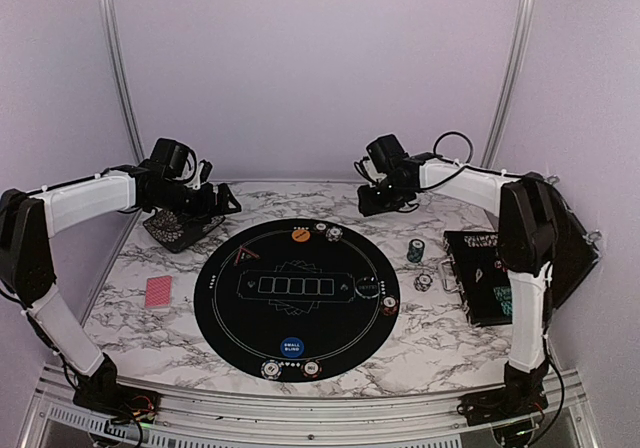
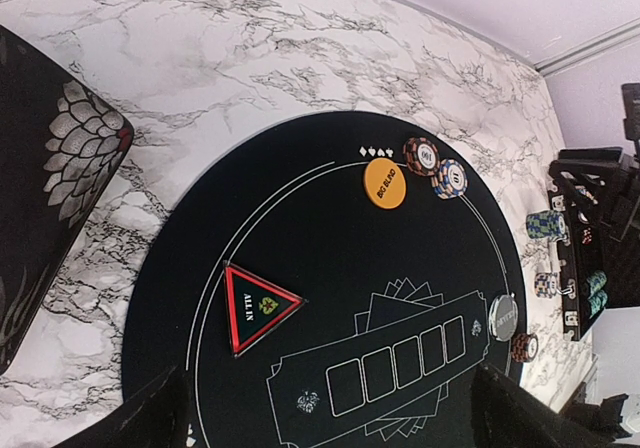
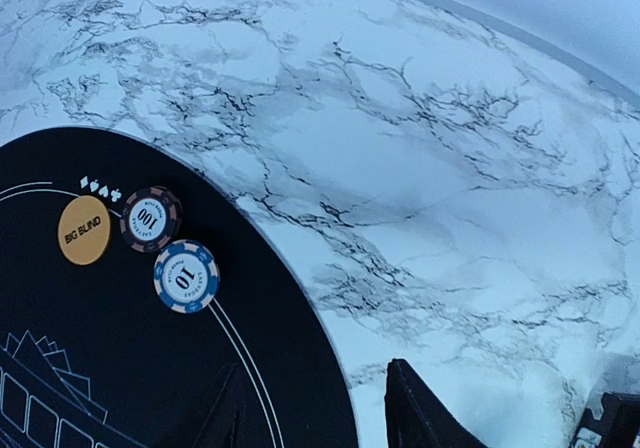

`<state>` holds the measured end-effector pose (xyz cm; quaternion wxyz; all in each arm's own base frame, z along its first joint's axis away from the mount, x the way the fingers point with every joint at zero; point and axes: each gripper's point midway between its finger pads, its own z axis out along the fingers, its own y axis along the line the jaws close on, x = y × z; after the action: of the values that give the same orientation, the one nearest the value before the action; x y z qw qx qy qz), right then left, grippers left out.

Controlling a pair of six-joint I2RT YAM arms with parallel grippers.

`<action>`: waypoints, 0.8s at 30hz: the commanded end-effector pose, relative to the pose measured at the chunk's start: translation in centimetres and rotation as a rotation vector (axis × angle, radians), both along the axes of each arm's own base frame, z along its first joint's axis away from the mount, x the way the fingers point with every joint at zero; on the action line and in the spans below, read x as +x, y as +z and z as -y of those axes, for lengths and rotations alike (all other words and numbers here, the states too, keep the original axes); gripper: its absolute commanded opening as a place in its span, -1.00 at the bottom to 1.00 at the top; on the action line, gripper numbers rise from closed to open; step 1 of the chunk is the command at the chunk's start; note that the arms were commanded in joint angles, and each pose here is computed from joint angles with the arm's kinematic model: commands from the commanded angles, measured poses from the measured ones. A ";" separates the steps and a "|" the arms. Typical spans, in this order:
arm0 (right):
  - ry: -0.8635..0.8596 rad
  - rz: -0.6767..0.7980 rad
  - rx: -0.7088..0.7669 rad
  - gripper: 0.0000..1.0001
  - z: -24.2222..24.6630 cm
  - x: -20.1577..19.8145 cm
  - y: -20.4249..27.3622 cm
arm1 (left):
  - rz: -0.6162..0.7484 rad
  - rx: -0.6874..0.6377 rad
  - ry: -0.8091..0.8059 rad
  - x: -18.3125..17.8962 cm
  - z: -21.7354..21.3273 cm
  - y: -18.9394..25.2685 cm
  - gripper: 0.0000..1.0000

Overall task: Distribute texas hold em gaming equipment
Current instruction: Pick up the pile of poker chips from the center of the board.

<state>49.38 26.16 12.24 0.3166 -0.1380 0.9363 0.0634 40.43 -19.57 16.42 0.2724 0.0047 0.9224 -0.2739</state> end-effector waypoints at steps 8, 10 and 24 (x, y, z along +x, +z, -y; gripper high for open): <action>-0.065 -0.022 0.014 -0.08 4.0 -8.7 3.1 | 0.005 -0.020 -0.007 -0.8 0.0 0.7 0.98; -0.078 -0.033 0.021 -0.08 4.9 -10.2 3.0 | 0.007 -0.021 -0.010 -0.9 0.0 0.8 0.98; -0.151 -0.095 -0.004 -0.05 10.4 -15.9 -0.2 | 0.001 -0.016 -0.009 -1.2 -0.1 0.5 0.98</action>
<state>33.89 16.77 12.63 0.2807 -0.0813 0.9555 0.0397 39.87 -19.51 16.42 0.2698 0.0031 0.9220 -0.2778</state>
